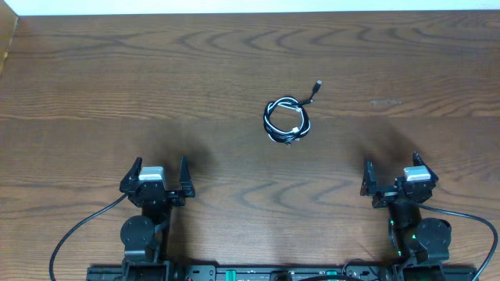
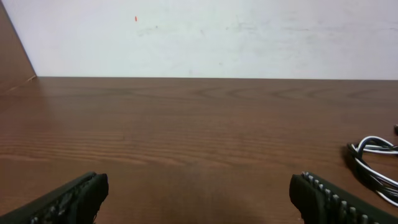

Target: Untangle cables

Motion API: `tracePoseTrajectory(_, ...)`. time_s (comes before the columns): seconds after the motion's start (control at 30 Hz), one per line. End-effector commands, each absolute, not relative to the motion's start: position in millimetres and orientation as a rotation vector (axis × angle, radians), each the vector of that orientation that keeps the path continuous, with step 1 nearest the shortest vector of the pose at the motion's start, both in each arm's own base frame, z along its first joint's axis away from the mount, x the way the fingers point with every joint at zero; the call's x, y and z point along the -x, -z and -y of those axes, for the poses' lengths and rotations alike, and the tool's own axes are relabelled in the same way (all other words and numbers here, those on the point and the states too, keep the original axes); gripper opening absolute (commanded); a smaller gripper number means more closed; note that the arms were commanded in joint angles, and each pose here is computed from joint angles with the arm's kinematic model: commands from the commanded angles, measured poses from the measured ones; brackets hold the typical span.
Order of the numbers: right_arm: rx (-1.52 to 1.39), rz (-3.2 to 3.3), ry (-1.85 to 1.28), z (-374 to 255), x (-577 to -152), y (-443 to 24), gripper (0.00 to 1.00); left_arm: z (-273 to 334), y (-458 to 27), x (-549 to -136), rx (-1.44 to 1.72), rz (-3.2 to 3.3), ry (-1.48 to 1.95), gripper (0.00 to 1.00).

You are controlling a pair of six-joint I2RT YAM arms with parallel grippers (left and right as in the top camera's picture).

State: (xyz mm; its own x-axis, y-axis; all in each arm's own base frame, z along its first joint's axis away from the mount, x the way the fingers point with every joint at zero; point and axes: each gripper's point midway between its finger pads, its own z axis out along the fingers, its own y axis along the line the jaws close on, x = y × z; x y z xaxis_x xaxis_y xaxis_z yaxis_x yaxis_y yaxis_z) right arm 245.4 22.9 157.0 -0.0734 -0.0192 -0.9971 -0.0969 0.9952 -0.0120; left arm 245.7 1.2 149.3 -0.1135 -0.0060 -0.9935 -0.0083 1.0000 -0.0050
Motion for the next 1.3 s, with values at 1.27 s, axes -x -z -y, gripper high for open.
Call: tracePoseTrajectory(1.27,0.139,-1.641,0.012,-20.0,-245.4,-156.4,0.99,-7.5,-132.2,-244.2,0.022,-1.746,-0.046,0.98)
